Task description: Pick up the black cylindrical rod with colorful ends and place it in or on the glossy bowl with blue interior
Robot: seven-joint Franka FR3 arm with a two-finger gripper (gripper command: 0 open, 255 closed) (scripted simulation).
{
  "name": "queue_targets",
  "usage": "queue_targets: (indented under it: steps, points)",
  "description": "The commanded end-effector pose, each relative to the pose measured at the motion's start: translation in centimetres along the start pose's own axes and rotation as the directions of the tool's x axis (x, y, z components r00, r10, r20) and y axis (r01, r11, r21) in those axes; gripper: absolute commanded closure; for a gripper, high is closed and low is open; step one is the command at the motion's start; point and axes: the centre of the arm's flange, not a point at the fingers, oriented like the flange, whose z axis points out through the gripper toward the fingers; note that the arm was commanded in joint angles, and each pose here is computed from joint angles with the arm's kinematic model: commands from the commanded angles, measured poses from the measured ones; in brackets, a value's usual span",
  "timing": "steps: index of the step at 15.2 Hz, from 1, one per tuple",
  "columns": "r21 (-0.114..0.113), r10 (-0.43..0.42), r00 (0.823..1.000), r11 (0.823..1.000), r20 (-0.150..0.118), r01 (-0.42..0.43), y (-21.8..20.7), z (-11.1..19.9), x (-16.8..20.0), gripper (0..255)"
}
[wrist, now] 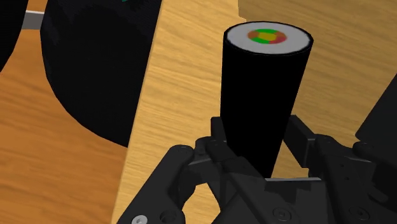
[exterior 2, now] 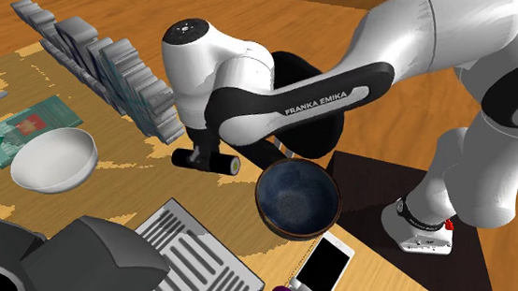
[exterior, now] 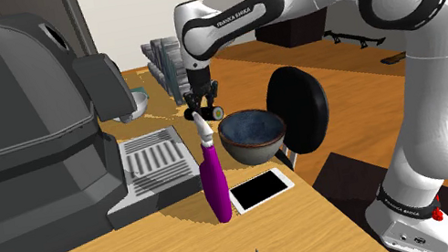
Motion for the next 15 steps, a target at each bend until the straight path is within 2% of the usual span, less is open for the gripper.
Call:
queue_targets:
  steps: [1,15]
  points:
    - [0.0,0.0,1.0,1.0,0.0,0.0,0.0,-1.1,0.0,255]
    - [0.0,0.0,1.0,1.0,0.0,0.0,0.0,-8.5,0.1,255]
